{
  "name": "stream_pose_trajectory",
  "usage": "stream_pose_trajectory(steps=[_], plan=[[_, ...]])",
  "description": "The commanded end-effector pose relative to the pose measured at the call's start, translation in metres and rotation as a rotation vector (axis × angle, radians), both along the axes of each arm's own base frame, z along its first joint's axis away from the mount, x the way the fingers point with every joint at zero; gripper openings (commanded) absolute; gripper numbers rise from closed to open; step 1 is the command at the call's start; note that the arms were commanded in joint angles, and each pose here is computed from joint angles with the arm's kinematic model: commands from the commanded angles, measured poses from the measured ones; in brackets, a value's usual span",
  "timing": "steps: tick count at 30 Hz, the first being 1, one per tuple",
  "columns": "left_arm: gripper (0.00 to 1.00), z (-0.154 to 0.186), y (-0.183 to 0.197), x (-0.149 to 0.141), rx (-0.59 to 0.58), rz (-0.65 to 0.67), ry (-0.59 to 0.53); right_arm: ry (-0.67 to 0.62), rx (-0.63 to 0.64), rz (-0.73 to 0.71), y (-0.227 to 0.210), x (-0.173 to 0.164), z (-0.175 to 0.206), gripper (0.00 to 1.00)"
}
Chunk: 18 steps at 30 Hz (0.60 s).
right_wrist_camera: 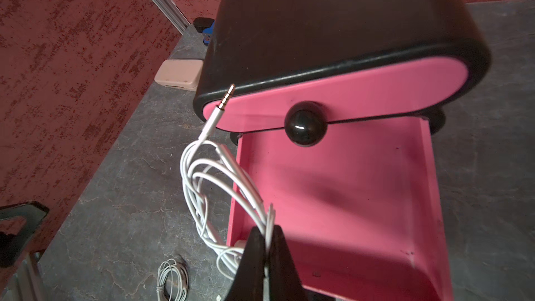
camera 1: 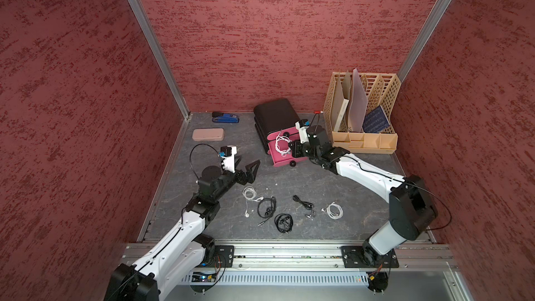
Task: Place the wired earphones into the drawer by color
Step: Place the wired earphones in the drawer.
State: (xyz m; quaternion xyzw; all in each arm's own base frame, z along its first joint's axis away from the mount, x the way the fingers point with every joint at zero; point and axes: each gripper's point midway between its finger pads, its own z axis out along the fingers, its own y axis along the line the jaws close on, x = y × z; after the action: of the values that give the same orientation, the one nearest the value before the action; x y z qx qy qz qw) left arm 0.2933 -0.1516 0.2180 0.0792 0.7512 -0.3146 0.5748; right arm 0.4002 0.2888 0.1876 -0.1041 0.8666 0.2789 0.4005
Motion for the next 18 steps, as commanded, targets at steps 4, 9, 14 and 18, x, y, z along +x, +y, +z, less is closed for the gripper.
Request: stream_pose_trajectory(steps=[4, 9, 14, 18], plan=[[1.00, 0.004, 0.002, -0.001, -0.002, 0.004, -0.027, -0.066, -0.014, -0.018, 0.009, 0.017, 0.001, 0.02], [1.00, 0.004, 0.002, -0.001, -0.003, 0.003, -0.028, -0.042, -0.034, -0.018, 0.009, 0.017, -0.016, 0.02], [1.00, 0.004, 0.002, 0.000, -0.004, 0.003, -0.025, -0.020, -0.043, -0.015, 0.009, 0.016, -0.028, 0.02], [1.00, 0.003, 0.001, 0.000, -0.003, 0.000, -0.022, -0.006, -0.050, -0.013, 0.009, 0.014, -0.036, 0.03]])
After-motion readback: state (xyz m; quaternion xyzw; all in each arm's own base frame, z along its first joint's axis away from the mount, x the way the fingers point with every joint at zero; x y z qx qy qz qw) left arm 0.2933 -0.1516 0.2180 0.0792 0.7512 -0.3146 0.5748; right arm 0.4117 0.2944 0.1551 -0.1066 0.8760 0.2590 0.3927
